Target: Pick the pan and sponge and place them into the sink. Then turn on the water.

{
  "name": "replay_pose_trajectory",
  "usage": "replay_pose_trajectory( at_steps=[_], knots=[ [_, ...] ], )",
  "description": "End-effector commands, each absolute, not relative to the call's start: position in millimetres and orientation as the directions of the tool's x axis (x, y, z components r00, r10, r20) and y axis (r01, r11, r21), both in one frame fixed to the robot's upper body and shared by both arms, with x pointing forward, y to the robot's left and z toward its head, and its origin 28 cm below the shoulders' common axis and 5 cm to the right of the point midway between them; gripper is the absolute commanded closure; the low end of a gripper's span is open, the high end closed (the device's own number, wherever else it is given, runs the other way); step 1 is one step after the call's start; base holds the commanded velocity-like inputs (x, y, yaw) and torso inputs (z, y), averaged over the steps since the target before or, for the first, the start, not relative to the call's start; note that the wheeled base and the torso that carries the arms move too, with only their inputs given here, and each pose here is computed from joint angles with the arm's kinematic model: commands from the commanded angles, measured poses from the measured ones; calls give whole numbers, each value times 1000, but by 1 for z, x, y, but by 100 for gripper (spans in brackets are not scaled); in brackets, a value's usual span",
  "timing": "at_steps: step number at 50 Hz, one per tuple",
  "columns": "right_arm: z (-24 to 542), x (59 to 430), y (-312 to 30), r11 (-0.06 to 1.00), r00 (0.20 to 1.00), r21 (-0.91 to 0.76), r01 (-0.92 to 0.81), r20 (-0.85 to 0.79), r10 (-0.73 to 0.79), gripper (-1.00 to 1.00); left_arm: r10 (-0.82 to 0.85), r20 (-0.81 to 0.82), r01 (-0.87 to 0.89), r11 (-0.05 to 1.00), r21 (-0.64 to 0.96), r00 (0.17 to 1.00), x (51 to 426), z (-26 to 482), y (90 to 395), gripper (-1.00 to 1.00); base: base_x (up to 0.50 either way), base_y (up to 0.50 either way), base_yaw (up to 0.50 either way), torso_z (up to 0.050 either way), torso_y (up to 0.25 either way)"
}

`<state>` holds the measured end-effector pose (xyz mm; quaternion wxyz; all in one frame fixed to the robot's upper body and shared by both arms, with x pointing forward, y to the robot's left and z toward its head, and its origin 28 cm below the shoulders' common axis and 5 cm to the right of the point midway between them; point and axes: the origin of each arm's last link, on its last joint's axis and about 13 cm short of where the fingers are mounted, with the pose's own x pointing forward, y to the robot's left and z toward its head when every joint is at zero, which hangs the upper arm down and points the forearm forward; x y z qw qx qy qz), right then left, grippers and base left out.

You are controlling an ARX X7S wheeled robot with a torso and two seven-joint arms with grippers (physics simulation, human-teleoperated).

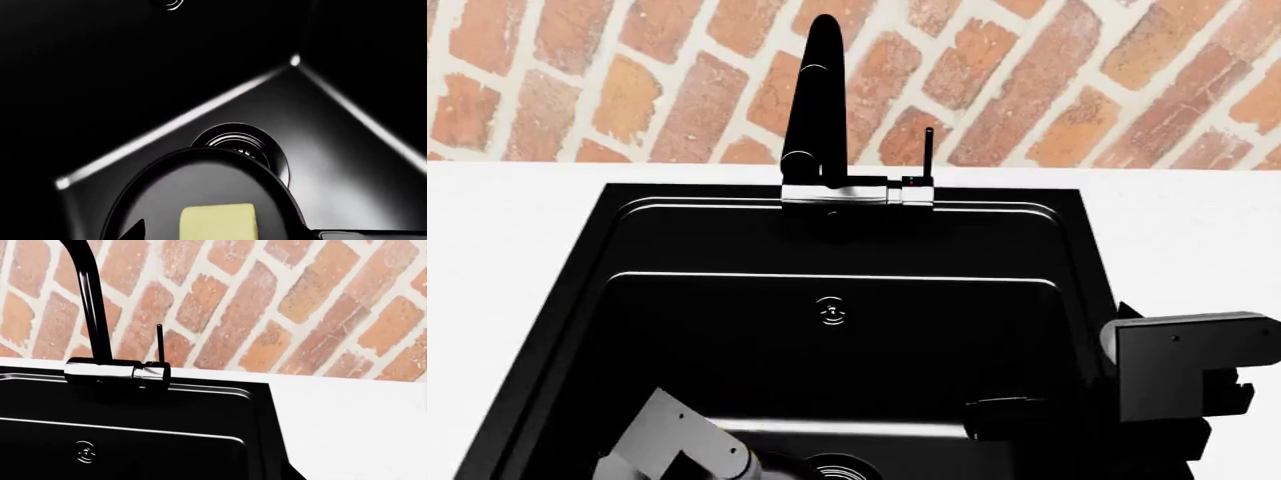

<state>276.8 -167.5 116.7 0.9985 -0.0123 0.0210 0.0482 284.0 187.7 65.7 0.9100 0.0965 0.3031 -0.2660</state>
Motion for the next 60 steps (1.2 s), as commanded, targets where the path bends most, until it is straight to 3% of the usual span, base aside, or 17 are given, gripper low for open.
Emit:
replay_pose_trajectory(
  at_steps=[1, 10, 19, 23, 31, 46, 60],
  knots=[
    [118, 277, -167, 995, 994, -20, -98, -42, 97, -100, -423, -580, 516, 856, -5, 696, 286, 72, 190, -100, 0, 0, 0, 0, 0],
    [127, 283, -163, 995, 995, -3, -103, -13, 103, -100, -342, -329, 375, 926, 40, 880, 293, 114, 197, -100, 0, 0, 0, 0, 0],
    [138, 291, -158, 994, 994, 31, -105, 11, 105, -100, -294, -159, 317, 938, 143, 942, 287, 149, 203, -100, 0, 0, 0, 0, 0],
    [143, 295, -157, 993, 993, 34, -114, 21, 113, -100, -254, -54, 257, 965, 58, 966, 288, 156, 212, -100, 0, 0, 0, 0, 0],
    [162, 309, -152, 989, 992, 80, -123, 42, 120, -100, -155, -24, 154, 988, -24, 988, 294, 160, 222, -100, 0, 0, 0, 0, 0],
    [172, 350, -137, 985, 989, 85, -149, -8, 151, -100, -80, -54, 84, 994, 65, 995, 296, 168, 234, -100, 0, 0, 0, 0, 0],
    [173, 396, -117, 973, 973, 73, -219, -53, 223, -100, -65, -64, 68, 996, 50, 996, 288, 169, 239, -100, 0, 0, 0, 0, 0]
  ],
)
